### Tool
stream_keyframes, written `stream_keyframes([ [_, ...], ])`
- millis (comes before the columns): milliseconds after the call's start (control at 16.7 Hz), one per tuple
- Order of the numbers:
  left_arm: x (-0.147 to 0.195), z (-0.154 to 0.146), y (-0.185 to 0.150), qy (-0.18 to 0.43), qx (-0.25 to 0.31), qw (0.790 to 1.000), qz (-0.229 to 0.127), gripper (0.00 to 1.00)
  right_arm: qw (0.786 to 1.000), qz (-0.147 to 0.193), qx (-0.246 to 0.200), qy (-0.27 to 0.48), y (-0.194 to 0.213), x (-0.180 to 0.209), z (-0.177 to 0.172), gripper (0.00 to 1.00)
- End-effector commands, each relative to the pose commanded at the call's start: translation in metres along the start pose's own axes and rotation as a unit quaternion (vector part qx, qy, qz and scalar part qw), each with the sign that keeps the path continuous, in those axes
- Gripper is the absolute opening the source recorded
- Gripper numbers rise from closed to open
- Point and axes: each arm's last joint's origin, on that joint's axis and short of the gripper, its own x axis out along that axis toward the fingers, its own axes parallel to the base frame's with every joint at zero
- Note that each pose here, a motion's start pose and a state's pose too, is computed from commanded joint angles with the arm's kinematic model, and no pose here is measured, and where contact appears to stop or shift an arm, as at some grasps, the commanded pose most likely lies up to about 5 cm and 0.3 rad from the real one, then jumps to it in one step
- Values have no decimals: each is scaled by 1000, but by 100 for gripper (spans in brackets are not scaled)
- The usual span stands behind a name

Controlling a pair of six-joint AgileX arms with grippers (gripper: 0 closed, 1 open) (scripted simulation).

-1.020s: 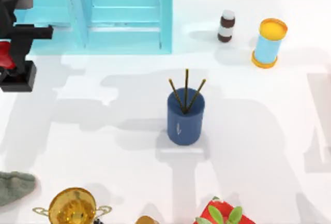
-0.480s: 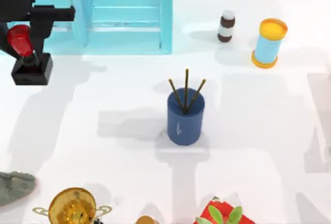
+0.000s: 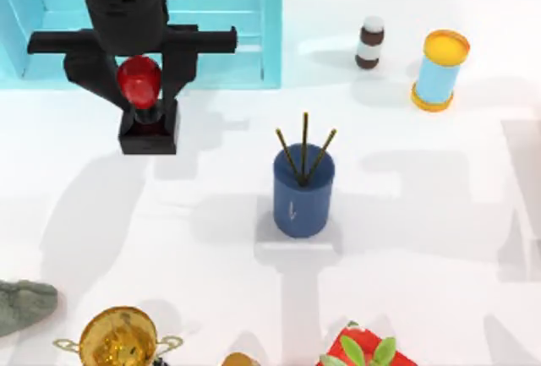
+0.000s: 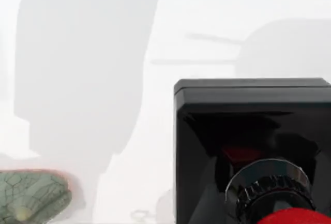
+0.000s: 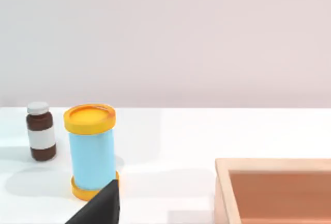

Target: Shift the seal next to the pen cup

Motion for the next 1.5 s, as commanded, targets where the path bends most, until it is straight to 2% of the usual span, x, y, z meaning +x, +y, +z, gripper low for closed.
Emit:
stream_keyframes([
  [120, -2, -19, -36, -7, 1, 1000, -2, 0, 1000, 0, 0, 0, 0, 0, 0, 100],
  [300, -5, -37, -62, -18, 2, 1000, -6, 0, 1000, 0, 0, 0, 0, 0, 0, 100],
  [1140, 10, -39, -64, -20, 2, 1000, -7, 0, 1000, 0, 0, 0, 0, 0, 0, 100],
  [1500, 10, -39, -64, -20, 2, 1000, -7, 45, 1000, 0, 0, 0, 0, 0, 0, 100],
])
